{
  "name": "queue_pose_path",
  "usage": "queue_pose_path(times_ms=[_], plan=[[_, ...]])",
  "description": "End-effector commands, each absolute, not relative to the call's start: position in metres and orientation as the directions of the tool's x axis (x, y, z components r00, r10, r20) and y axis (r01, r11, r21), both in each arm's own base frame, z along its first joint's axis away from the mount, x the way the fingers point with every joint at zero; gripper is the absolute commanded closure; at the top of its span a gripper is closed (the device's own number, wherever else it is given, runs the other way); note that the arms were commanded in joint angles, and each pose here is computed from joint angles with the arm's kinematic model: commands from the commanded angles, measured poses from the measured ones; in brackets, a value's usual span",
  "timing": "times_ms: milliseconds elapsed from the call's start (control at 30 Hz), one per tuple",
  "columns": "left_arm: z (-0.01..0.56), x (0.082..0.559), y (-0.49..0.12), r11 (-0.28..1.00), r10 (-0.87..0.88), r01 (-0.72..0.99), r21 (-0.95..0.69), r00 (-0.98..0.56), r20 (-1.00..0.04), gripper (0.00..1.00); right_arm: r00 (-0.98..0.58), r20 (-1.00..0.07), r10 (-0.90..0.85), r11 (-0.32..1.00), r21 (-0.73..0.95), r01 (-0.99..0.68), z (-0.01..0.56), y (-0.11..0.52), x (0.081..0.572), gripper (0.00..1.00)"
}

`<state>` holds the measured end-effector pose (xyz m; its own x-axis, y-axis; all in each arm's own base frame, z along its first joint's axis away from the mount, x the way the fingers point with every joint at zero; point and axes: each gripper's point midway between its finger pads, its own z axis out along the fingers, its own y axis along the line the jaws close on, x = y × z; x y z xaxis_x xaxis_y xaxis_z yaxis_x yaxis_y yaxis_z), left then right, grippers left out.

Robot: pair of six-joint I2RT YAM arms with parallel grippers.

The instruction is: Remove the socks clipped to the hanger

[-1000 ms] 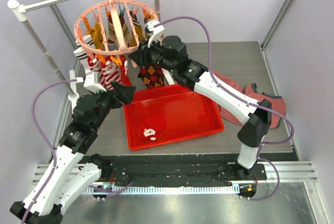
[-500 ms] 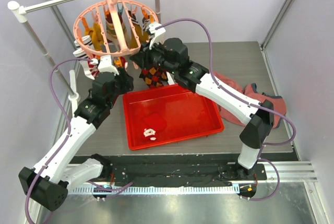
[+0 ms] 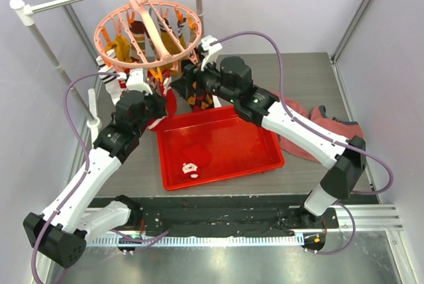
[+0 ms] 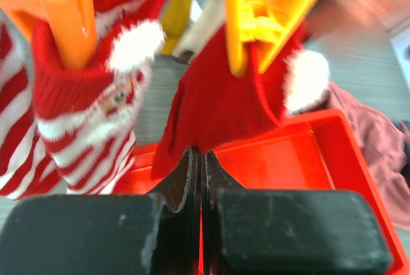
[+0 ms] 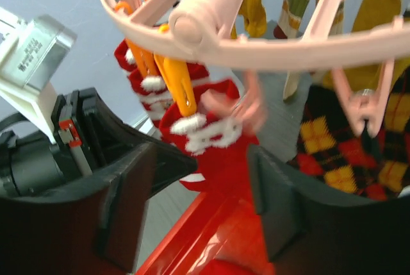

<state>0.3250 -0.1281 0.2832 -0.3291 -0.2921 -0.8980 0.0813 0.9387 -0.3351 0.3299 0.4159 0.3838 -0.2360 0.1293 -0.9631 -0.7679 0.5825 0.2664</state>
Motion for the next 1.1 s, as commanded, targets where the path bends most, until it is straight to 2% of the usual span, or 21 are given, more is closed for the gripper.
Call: queue_pose_path(times_ms=[0,133,433,667,833,1067], plan=[[0.318,0.316,-0.148,0.894,-0.318,0.223,-0.39,-0.298,-0.9,1.0,-0.182,-0.968,0.174,0.562,0.25,-0.788,0.415,0.392,0.308,0.26],[0.324,0.309,-0.154,0.875,-0.324,0.256,-0.41,-0.319,-0.891,1.0,-0.153,-0.968,0.199,0.584,0.243,-0.774,0.412,0.372,0.299,0.18],[0.357,0.293,-0.169,0.8,-0.391,0.33,-0.501,-0.348,-0.852,1.0,-0.065,-0.976,0.206,0.488,0.16,-0.858,0.391,0.376,0.27,0.19],[0.381,0.289,-0.175,0.766,-0.424,0.359,-0.533,-0.34,-0.839,1.0,-0.035,-0.97,0.239,0.59,0.174,-0.789,0.374,0.386,0.281,0.18],[0.378,0.291,-0.178,0.753,-0.441,0.353,-0.555,-0.357,-0.824,1.0,-0.05,-0.969,0.242,0.596,0.189,-0.781,0.367,0.404,0.274,0.19],[0.381,0.29,-0.185,0.717,-0.471,0.368,-0.592,-0.372,-0.8,1.0,-0.07,-0.962,0.265,0.681,0.238,-0.692,0.35,0.415,0.286,0.2]])
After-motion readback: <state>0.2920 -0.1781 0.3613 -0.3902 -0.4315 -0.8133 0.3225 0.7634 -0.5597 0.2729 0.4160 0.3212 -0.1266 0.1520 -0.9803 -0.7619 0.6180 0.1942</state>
